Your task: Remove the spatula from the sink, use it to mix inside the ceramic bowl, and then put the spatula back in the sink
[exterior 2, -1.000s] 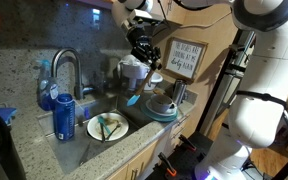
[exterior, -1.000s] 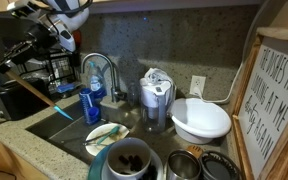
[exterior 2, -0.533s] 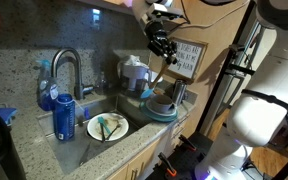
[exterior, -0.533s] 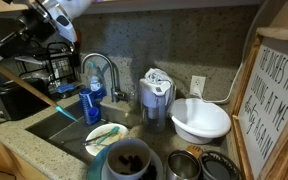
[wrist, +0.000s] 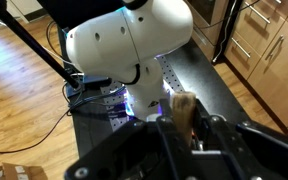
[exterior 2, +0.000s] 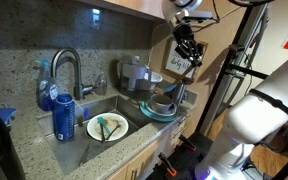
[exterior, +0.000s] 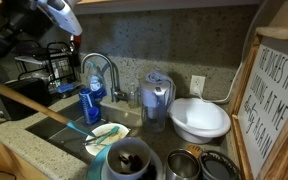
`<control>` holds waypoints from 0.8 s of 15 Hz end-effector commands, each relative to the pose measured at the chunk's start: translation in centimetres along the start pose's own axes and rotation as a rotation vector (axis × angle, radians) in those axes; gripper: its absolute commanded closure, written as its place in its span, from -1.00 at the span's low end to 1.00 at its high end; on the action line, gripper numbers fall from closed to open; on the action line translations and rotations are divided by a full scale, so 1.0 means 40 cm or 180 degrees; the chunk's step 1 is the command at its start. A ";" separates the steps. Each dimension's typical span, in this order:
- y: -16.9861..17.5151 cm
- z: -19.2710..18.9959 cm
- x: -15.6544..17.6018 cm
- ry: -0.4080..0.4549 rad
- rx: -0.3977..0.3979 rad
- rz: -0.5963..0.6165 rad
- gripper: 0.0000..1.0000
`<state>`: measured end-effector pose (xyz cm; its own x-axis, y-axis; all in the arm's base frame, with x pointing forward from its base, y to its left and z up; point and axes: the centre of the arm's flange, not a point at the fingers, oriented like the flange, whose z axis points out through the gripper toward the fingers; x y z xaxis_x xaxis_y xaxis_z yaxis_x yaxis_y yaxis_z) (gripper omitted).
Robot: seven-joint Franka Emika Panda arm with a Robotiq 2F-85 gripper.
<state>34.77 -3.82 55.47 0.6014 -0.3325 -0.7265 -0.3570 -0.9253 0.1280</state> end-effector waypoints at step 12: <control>0.114 -0.010 0.321 0.0881 0.0388 0.0110 0.79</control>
<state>39.46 -11.15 48.51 0.7447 -0.4244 -0.5151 -0.4519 -0.8886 0.0788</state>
